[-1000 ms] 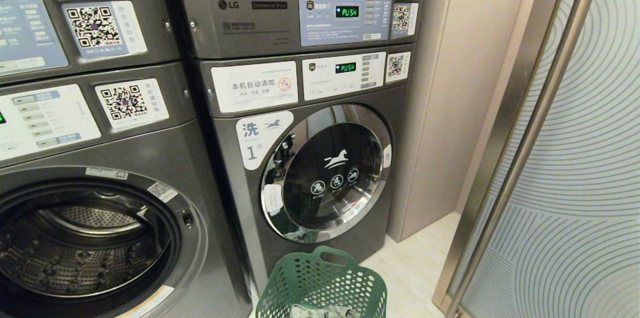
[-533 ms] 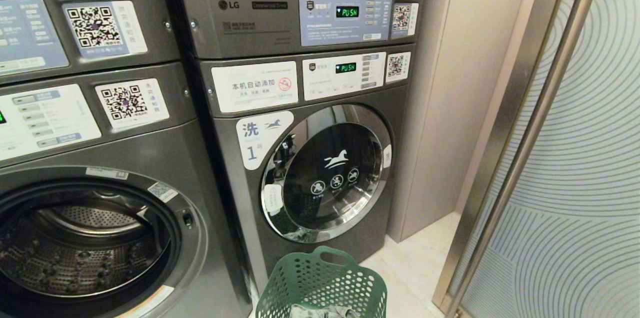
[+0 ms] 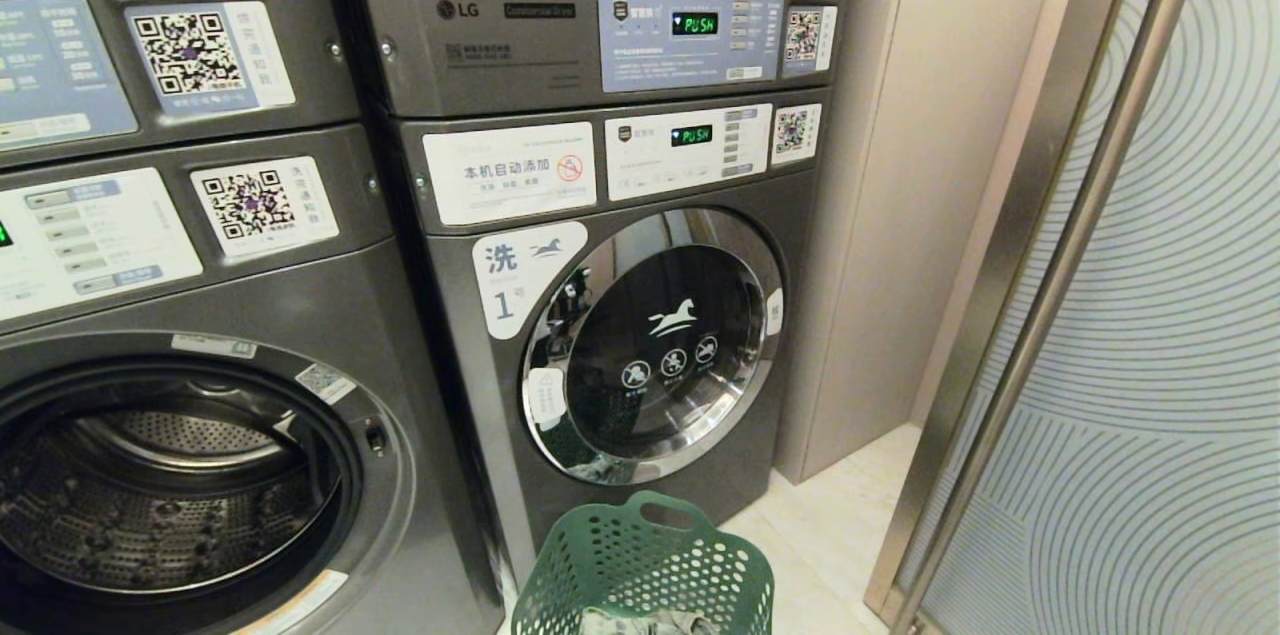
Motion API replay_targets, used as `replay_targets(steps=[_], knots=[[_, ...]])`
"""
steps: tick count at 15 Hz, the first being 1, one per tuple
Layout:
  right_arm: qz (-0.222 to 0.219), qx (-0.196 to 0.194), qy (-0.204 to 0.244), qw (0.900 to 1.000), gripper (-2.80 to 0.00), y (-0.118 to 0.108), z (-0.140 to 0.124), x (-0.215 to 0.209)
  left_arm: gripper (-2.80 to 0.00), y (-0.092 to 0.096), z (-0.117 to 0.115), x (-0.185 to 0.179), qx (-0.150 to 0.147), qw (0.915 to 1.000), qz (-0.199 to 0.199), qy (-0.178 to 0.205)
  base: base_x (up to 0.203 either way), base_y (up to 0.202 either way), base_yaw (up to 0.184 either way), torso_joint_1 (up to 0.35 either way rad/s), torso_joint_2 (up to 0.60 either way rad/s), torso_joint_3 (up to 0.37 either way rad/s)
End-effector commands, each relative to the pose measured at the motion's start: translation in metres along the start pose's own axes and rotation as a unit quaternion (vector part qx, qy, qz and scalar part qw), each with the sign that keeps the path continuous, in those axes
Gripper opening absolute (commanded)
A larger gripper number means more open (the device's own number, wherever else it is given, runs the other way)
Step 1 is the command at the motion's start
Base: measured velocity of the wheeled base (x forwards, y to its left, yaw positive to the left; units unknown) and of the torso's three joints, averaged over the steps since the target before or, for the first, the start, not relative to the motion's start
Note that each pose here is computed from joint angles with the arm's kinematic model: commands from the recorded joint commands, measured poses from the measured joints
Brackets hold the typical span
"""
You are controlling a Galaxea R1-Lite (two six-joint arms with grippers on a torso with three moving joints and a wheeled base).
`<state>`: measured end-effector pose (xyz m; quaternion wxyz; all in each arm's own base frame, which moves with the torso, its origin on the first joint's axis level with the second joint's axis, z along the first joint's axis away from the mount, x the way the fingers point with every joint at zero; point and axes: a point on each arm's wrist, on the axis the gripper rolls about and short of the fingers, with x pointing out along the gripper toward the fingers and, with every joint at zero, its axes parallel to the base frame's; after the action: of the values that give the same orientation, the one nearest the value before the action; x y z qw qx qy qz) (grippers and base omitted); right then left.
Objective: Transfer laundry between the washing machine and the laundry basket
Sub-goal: Close the washing machine door with the left hand
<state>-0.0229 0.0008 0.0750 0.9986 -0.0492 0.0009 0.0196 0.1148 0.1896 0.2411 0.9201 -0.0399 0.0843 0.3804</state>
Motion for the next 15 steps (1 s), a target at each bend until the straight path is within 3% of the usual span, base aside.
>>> replay_targets(steps=[1,3,4,6,8,9,12,13,15], knots=[[0.0,0.0,0.0,1.0,-2.8,0.0,0.0,0.0,-2.8,-0.018,-0.004,-0.009,0.011,0.9987,-0.049,-0.003,0.0,0.0,0.0,0.0,0.0,0.0],[0.0,-0.001,0.0,1.0,-2.8,0.0,0.0,0.0,-2.8,-0.062,-0.016,-0.039,0.039,0.9864,-0.159,-0.016,0.0,0.0,0.0,0.0,0.0,0.0],[0.0,-0.001,0.0,1.0,-2.8,0.0,0.0,0.0,-2.8,-0.083,-0.025,-0.059,0.052,0.9732,-0.223,-0.021,0.0,0.0,0.0,0.0,0.0,0.0],[0.001,-0.001,0.0,1.0,-2.8,0.0,0.0,0.0,-2.8,-0.11,-0.06,-0.104,0.083,0.935,-0.345,-0.016,0.0,0.0,0.0,0.0,0.0,0.0],[0.0,-0.001,0.0,1.0,-2.8,0.0,0.0,0.0,-2.8,-0.103,-0.104,-0.146,0.105,0.9029,-0.416,-0.02,0.0,0.0,0.0,0.0,0.0,0.0],[0.0,-0.001,0.0,1.0,-2.8,0.0,0.0,0.0,-2.8,-0.091,-0.122,-0.161,0.108,0.8937,-0.434,-0.036,0.0,0.0,0.0,0.0,0.0,0.0],[0.0,0.001,0.0,1.0,-2.8,0.0,0.0,0.0,-2.8,-0.059,-0.161,-0.185,0.098,0.89,-0.44,-0.067,0.0,0.0,0.0,0.0,0.0,0.0],[0.0,0.001,0.0,1.0,-2.8,0.0,0.0,0.0,-2.8,-0.054,-0.171,-0.186,0.096,0.8919,-0.438,-0.058,0.0,0.0,0.0,0.0,0.0,0.0],[0.0,0.001,0.0,1.0,-2.8,0.0,0.0,0.0,-2.8,-0.052,-0.193,-0.183,0.113,0.8942,-0.433,0.003,0.0,0.0,0.0,0.0,0.0,0.0]])
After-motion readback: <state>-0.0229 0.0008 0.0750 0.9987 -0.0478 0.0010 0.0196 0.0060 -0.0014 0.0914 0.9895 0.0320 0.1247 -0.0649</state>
